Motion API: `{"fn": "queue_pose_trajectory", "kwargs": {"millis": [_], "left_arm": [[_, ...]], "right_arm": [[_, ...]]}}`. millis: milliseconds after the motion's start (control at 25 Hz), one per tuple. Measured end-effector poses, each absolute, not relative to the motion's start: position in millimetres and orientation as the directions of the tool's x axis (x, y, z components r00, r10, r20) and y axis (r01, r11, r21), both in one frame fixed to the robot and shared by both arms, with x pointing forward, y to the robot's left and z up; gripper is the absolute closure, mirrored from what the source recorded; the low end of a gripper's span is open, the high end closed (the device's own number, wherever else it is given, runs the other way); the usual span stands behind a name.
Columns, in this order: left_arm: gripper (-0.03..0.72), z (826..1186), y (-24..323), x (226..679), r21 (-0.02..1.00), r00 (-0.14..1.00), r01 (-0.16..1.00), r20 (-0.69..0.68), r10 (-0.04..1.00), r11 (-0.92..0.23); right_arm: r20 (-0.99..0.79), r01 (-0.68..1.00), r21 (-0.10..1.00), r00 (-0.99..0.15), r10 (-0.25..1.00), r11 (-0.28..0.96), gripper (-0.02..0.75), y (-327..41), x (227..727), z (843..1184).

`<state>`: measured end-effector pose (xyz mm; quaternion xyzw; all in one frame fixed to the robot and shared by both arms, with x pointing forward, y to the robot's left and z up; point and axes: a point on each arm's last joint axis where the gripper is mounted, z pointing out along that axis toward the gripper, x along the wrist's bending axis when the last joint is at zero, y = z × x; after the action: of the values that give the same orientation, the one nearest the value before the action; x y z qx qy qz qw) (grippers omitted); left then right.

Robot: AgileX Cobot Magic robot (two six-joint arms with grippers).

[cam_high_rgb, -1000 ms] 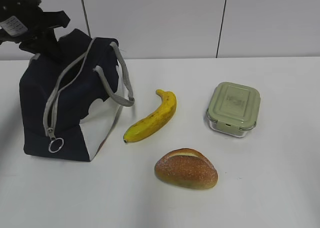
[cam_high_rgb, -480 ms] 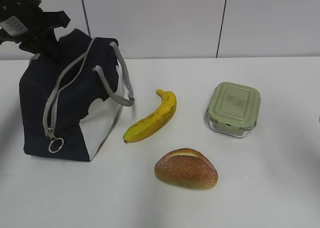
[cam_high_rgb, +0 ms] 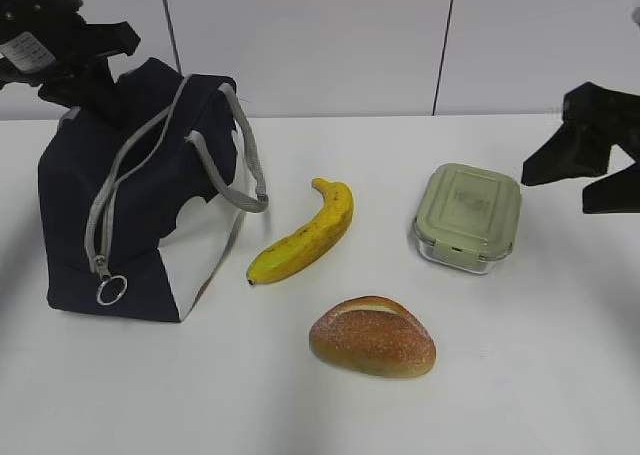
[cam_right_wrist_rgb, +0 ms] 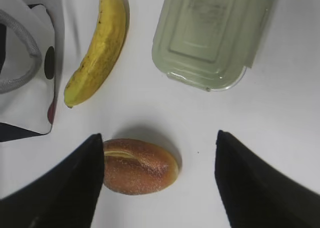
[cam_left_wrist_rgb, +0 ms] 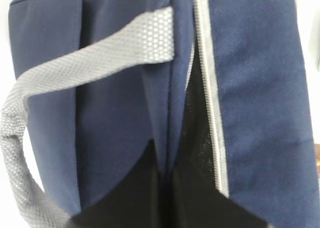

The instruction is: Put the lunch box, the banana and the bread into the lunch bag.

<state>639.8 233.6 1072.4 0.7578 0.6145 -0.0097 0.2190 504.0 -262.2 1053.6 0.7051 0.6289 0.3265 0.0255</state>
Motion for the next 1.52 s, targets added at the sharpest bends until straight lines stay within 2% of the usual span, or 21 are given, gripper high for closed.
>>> {"fn": "queue_pose_trajectory", "kwargs": {"millis": [320, 560, 760, 1040, 1520], "left_arm": [[0.691, 1072, 234, 640, 0.32, 0.245, 0.936, -0.284, 0.927, -0.149], [0.691, 1072, 234, 640, 0.32, 0.245, 0.936, -0.284, 0.927, -0.149], [0.691, 1072, 234, 640, 0.32, 0.245, 0.936, -0.284, 0.927, -0.149], [0.691, 1072, 234, 640, 0.32, 0.245, 0.936, -0.284, 0.927, -0.149], [0.691, 1072, 234, 640, 0.319, 0.245, 0.936, -0.284, 0.927, -0.149]], "right_arm": [[0.562, 0.878, 0.387, 0.017, 0.827, -0.281, 0.222, -300, 537, 1023], [0.621, 0.891, 0.326, 0.05, 0.783, -0.315, 0.146, -328, 553, 985], [0.634, 0.91, 0.319, 0.004, 0.773, -0.266, 0.139, -335, 577, 963], [0.683, 0.923, 0.281, -0.001, 0.73, -0.262, 0.138, -341, 611, 934], [0.755, 0.912, 0.276, -0.012, 0.655, -0.302, 0.148, -339, 626, 899]]}}
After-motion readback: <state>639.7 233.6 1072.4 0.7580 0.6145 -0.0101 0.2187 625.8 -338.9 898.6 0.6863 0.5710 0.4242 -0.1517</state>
